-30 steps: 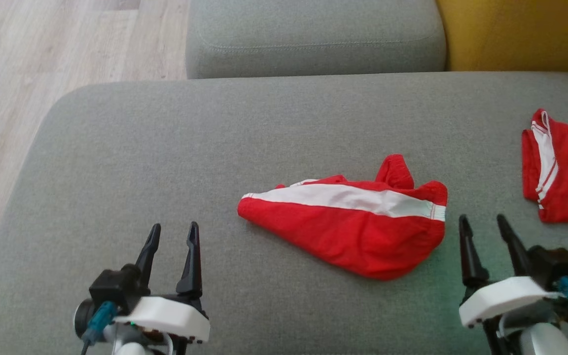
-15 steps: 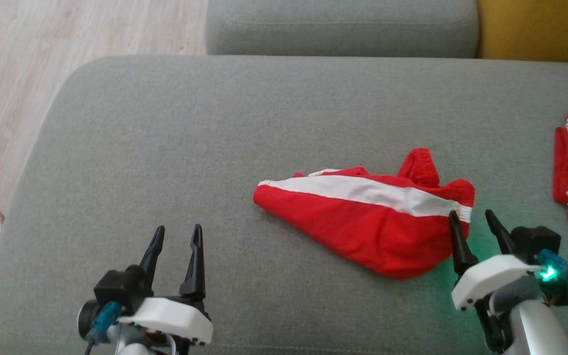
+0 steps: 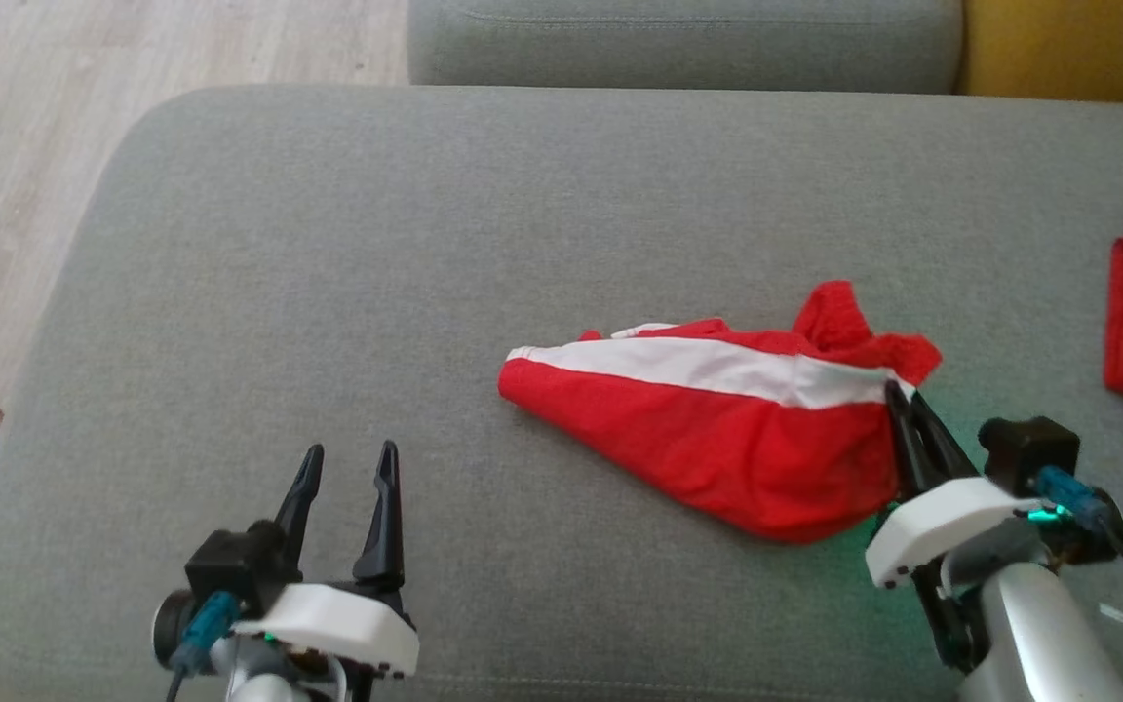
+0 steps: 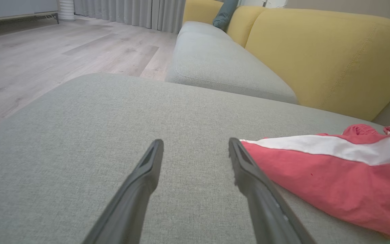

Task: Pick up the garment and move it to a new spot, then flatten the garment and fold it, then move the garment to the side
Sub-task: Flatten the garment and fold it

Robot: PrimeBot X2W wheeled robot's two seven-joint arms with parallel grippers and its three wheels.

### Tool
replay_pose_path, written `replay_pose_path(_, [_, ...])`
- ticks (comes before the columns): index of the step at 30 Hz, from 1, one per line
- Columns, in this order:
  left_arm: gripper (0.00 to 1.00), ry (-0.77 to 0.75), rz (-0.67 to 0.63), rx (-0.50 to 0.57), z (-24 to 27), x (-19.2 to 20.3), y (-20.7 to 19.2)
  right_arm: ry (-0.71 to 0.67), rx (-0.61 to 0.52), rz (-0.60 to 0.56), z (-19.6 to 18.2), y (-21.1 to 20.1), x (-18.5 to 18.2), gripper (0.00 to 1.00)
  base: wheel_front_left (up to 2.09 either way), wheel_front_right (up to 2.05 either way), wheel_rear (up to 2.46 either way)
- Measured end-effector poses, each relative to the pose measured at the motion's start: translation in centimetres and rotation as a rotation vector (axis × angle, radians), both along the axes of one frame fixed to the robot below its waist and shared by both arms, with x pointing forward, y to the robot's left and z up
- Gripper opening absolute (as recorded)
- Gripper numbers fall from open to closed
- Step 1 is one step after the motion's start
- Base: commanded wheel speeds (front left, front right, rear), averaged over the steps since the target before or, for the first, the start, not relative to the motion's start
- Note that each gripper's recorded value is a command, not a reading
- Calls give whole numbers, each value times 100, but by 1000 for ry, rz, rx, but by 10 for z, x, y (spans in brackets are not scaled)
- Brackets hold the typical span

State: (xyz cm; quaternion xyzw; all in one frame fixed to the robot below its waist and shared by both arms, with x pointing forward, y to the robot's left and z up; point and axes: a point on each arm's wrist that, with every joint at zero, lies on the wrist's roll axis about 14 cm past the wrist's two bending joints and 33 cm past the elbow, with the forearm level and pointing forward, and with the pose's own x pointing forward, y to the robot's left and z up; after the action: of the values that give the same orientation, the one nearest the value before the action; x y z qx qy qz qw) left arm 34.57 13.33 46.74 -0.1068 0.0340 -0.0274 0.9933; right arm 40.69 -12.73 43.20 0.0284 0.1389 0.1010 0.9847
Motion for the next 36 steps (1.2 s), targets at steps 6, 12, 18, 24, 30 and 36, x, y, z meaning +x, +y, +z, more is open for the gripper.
replay_pose_path(6, [100, -11, -84, -8, 6, 22, -20, -41, -1, 45, 10, 12, -15, 0, 0, 0, 0])
replay_pose_path(12, [100, 68, -214, -5, 3, 51, -49, 13, -19, 55, -5, 7, -35, 0, 0, 0, 0])
replay_pose_path(18, [100, 262, -292, 29, -26, 79, -67, 35, -30, 83, -11, 12, -36, 0, 0, 0, 0])
replay_pose_path(24, [100, 389, -319, 57, -54, 90, -75, 95, -85, 132, -30, 9, -43, 0, 0, 0, 0])
replay_pose_path(30, [100, 439, -348, 65, -65, 96, -84, 145, -104, 160, -44, 6, -51, 0, 0, 0, 0])
replay_pose_path(36, [100, 493, -391, 106, -73, 100, -92, 163, -99, 173, -49, 10, -55, 0, 0, 0, 0])
